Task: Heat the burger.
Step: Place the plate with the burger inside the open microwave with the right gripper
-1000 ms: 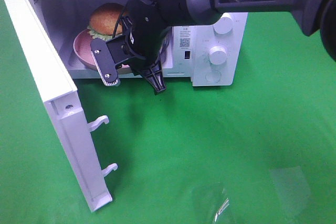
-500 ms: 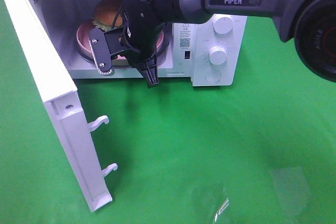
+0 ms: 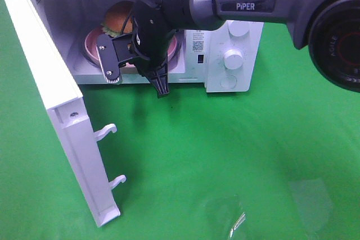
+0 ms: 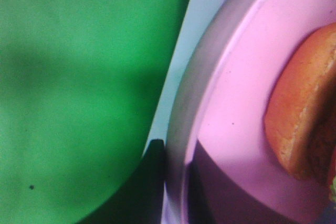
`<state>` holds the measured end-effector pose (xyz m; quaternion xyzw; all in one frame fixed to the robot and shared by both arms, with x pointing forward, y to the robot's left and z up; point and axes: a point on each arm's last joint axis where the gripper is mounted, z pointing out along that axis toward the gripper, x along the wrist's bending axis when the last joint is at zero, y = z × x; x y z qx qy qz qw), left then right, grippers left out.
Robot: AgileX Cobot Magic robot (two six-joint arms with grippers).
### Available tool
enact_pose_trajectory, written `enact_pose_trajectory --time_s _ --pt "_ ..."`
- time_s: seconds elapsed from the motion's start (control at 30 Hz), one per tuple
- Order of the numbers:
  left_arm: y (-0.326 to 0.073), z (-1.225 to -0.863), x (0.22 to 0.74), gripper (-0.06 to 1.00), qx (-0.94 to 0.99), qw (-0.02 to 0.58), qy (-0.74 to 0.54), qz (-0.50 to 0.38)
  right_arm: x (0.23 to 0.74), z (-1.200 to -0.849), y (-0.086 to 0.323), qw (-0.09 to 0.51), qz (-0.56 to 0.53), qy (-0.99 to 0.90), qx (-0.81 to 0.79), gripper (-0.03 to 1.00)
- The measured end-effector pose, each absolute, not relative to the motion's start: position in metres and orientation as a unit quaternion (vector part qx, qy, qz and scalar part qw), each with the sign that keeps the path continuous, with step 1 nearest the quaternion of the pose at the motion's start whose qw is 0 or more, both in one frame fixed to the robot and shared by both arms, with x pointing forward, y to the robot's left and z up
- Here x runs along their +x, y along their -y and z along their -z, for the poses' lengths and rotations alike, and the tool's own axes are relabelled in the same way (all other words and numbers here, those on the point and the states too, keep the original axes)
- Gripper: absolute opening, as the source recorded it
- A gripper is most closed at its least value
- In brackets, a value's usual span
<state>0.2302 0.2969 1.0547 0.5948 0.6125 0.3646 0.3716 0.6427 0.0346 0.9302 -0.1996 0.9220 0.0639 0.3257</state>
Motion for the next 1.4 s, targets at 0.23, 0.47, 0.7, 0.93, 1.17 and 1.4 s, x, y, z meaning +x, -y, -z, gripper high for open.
enact_pose_trajectory --time_s 0.23,0.47,0.7,0.93,1.17,1.4 --pt "-0.297 -1.055 0.23 0.91 0.595 0.372 -0.613 -0.365 0.645 -0.934 -0.037 0.343 -0.083 -0.918 -0.182 0.23" --pt "-0.297 -1.055 0.23 0.91 0.595 0.372 -0.613 -0.365 0.645 -0.935 -0.038 0.343 -0.09 -0.92 -0.166 0.4" --pt "-0.297 -1.055 0.23 0.91 0.595 0.372 -0.613 -0.365 0.644 -0.934 -0.037 0.337 -0.089 -0.923 -0.16 0.43" --pt "-0.297 -1.055 0.23 0.91 0.595 0.372 -0.613 -0.365 0.643 -0.94 -0.036 0.336 -0.088 -0.925 -0.157 0.44" --pt "-0.297 -1.055 0.23 0.91 0.595 0.372 -0.613 -0.365 0.632 -0.949 -0.028 0.34 -0.098 -0.921 -0.161 0.52" --pt "-0.297 -1.055 0.23 0.91 0.595 0.372 -0.613 -0.365 0.615 -0.949 -0.016 0.34 -0.111 -0.918 -0.172 0.63"
